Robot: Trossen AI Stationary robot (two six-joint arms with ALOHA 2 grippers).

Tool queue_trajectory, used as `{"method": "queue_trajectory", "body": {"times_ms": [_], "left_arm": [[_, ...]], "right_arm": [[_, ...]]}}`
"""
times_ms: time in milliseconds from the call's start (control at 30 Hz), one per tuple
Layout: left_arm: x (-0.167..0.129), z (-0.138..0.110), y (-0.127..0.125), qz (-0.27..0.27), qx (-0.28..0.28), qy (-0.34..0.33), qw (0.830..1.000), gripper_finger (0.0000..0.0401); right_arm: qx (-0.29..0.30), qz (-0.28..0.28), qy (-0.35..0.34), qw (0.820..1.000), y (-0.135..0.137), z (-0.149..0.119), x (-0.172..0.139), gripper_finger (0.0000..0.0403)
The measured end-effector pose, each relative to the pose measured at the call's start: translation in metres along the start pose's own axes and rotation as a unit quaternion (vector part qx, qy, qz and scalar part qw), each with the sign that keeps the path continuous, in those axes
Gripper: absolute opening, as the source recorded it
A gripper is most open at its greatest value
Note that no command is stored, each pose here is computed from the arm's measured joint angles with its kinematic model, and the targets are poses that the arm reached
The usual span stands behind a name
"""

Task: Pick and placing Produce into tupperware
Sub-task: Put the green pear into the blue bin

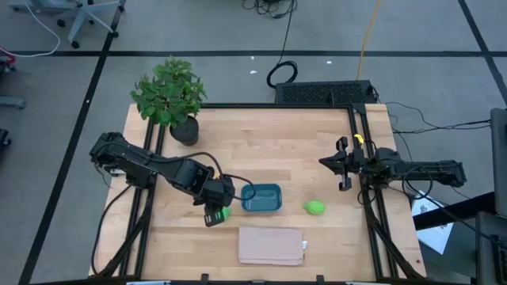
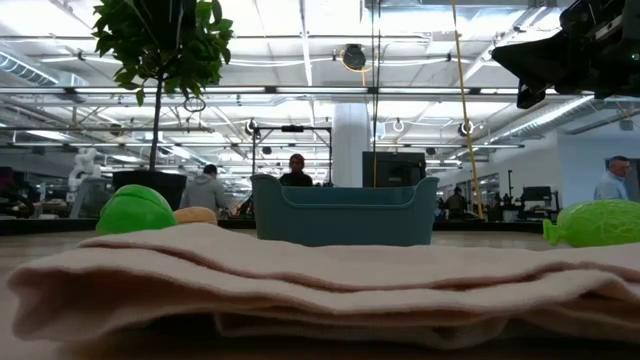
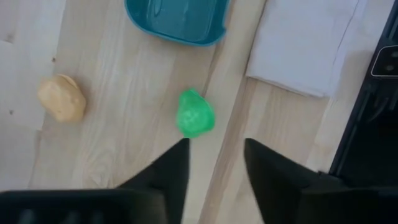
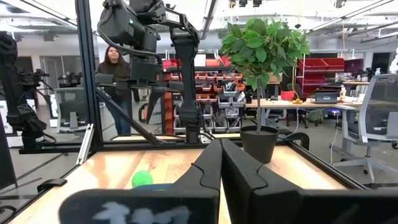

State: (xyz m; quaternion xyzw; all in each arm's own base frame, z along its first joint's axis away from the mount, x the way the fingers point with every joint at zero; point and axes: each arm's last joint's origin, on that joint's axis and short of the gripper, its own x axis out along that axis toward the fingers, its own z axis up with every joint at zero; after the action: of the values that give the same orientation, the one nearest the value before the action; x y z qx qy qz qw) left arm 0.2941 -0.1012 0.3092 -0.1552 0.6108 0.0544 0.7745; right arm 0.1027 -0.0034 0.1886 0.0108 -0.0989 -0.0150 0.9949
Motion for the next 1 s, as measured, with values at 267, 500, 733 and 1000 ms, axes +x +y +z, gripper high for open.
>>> {"method": "queue_trajectory", "body": {"times_ms": [267, 500, 733, 1000], "left_arm": [[0.0, 0.0, 0.0, 0.0, -0.002, 0.0, 1.0, 0.0275], [0.0, 0.0, 0.0, 0.0, 0.006, 0.0, 1.0, 0.0315], [0.003, 0.003, -0.001, 0.004, 0.014, -0.014, 1.0, 0.0324], [0.026, 0.007, -0.007, 0.018, 0.031, 0.018, 0.999, 0.0324]], "right_arm": [[0.0, 0.0, 0.0, 1.0, 0.0, 0.0, 0.0, 0.0], [-0.001, 0.0, 0.0, 1.0, 0.0, 0.0, 0.0, 0.0], [-0.001, 0.0, 0.001, 1.0, 0.0, 0.0, 0.0, 0.0], [-0.001, 0.0, 0.003, 1.0, 0.0, -0.001, 0.0, 0.0]]}}
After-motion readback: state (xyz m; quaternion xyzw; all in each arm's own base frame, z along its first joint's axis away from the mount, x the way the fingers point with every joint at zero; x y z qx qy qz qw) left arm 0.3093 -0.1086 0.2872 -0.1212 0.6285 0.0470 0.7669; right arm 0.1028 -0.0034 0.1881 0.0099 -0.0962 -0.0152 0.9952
